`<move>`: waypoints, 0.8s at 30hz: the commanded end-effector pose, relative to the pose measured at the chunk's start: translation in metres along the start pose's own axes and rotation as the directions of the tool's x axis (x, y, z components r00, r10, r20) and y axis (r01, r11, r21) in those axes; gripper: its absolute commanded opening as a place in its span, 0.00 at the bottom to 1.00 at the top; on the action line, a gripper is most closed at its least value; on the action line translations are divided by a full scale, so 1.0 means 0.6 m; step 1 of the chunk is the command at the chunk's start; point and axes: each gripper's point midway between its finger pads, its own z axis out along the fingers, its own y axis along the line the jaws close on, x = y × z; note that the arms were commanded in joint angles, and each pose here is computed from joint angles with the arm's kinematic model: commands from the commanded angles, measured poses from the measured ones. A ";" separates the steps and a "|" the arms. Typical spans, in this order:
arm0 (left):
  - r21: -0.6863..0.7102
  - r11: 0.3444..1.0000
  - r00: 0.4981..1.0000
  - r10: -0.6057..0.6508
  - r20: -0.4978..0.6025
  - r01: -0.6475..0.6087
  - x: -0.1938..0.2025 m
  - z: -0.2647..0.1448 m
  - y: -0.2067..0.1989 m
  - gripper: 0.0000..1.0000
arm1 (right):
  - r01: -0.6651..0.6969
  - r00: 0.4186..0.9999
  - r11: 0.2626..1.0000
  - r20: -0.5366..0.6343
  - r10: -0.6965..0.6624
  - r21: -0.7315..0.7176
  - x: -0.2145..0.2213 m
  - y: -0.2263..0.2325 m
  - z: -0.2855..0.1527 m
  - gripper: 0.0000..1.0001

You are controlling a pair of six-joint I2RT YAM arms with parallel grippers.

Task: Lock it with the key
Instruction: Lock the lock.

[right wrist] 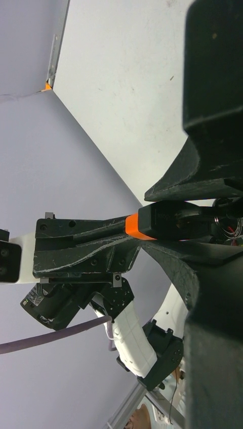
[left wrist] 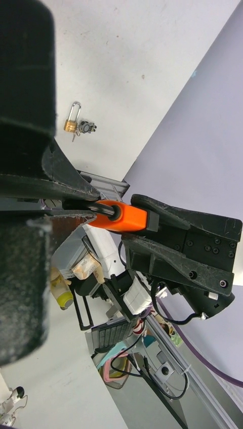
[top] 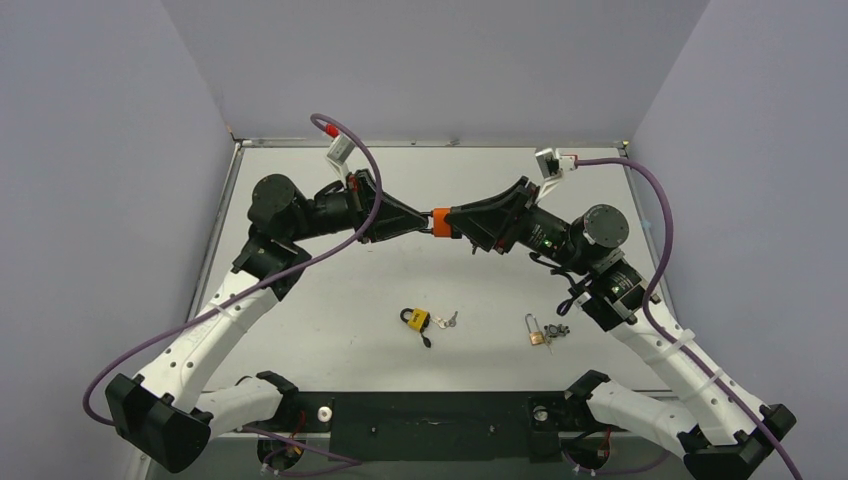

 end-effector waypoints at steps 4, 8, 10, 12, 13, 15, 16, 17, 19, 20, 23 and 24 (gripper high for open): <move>-0.039 0.998 0.997 0.055 0.056 -0.052 -0.026 -0.026 -0.009 0.00 | 0.086 0.992 0.995 0.102 -0.081 -0.049 -0.059 0.035 -0.019 0.00; -0.036 0.997 0.996 0.065 0.058 -0.063 -0.029 -0.026 -0.012 0.00 | 0.091 0.994 0.992 0.061 -0.086 -0.085 -0.048 0.048 -0.008 0.21; -0.055 0.996 0.995 0.080 0.059 -0.077 -0.031 -0.028 -0.010 0.00 | 0.099 0.993 0.992 0.063 -0.095 -0.074 -0.049 0.044 -0.011 0.43; -0.076 0.992 0.993 0.104 0.058 -0.099 -0.036 -0.031 -0.014 0.00 | 0.107 0.992 0.993 0.076 -0.103 -0.048 -0.056 0.032 -0.020 0.56; -0.090 0.991 0.994 0.099 0.052 -0.094 -0.035 -0.033 -0.012 0.00 | 0.108 0.991 0.993 0.084 -0.104 -0.042 -0.062 0.027 -0.028 0.59; -0.102 0.989 0.992 0.115 0.052 -0.109 -0.040 -0.037 -0.015 0.00 | 0.108 0.991 0.993 0.088 -0.104 -0.042 -0.066 0.022 -0.038 0.64; -0.103 0.988 0.991 0.124 0.053 -0.118 -0.043 -0.038 -0.018 0.00 | 0.109 0.991 0.993 0.086 -0.105 -0.044 -0.066 0.020 -0.041 0.66; -0.109 0.987 0.991 0.121 0.052 -0.115 -0.043 -0.040 -0.017 0.00 | 0.112 0.991 0.992 0.077 -0.108 -0.056 -0.062 0.023 -0.045 0.66; -0.108 0.987 0.991 0.125 0.052 -0.119 -0.047 -0.041 -0.021 0.00 | 0.112 0.993 0.991 0.055 -0.108 -0.073 -0.051 0.023 -0.047 0.67; -0.103 0.987 0.990 0.128 0.051 -0.122 -0.049 -0.041 -0.025 0.00 | 0.111 0.993 0.991 0.048 -0.107 -0.077 -0.047 0.022 -0.047 0.67; -0.091 0.989 0.991 0.125 0.051 -0.120 -0.051 -0.040 -0.033 0.00 | 0.101 0.995 0.991 0.013 -0.101 -0.084 -0.026 0.011 -0.045 0.67; -0.081 0.989 0.990 0.130 0.051 -0.126 -0.053 -0.040 -0.039 0.00 | 0.101 0.995 0.991 0.007 -0.100 -0.083 -0.023 0.007 -0.044 0.66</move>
